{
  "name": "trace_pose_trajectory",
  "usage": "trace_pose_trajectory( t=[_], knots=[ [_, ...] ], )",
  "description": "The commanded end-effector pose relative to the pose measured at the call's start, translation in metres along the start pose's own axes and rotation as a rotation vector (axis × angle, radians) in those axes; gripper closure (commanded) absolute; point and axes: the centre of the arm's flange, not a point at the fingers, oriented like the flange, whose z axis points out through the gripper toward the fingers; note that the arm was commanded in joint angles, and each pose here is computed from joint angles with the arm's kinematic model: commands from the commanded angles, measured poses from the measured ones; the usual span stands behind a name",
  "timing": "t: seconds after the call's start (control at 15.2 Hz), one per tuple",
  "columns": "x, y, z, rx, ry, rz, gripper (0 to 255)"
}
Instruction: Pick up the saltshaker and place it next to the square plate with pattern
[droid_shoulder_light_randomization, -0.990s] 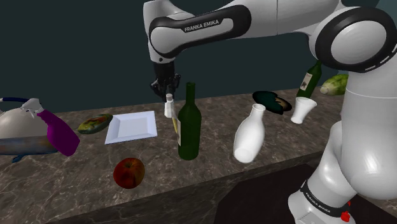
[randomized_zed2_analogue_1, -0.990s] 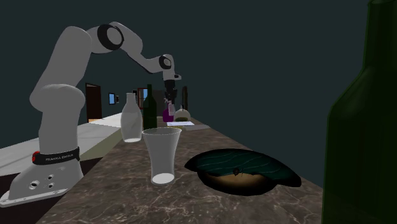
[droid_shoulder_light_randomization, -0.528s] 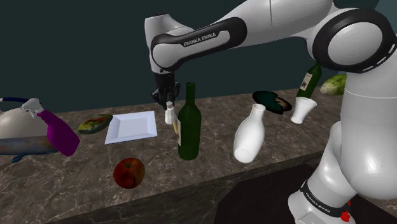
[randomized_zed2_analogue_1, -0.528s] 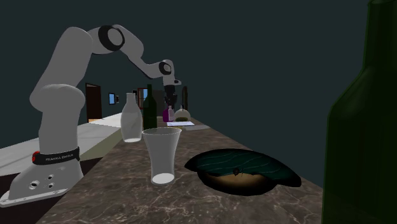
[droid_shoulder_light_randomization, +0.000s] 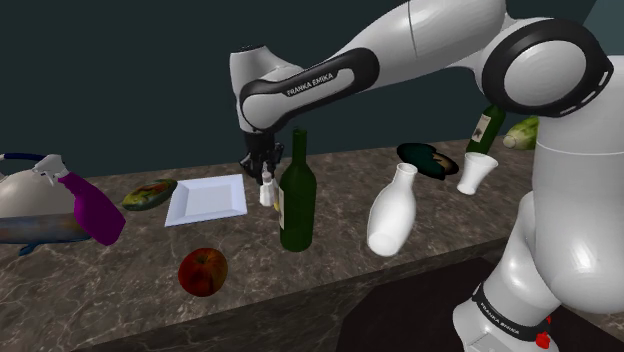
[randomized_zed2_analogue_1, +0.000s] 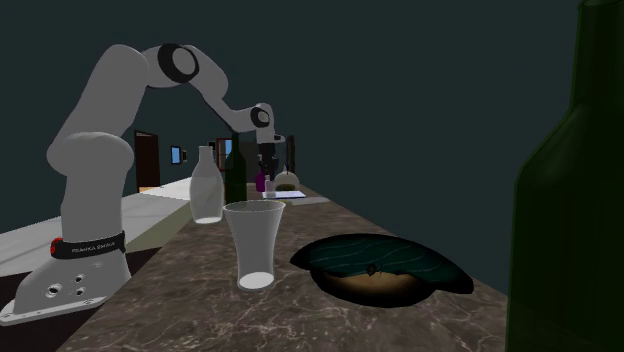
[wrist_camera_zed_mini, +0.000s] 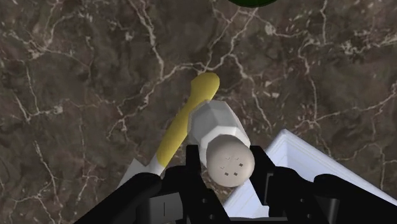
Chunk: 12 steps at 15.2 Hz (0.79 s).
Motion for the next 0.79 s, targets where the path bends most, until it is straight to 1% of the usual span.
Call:
trace_pose_trajectory(
  t=[0.0,0.07,0.53,0.59,0.73],
  knots=[
    [-0.0009,-0.0006,0.0111,0.000,0.001,0.000,255],
    [-0.0010,-0.0013,0.0177,0.000,0.001,0.000,255],
    [-0.0010,-0.0013,0.0177,0.000,0.001,0.000,255],
    [-0.0009,-0.0011,0.0178,0.000,0.001,0.000,0],
    [-0.0009,-0.0013,0.0177,0.000,0.001,0.000,0]
  ],
)
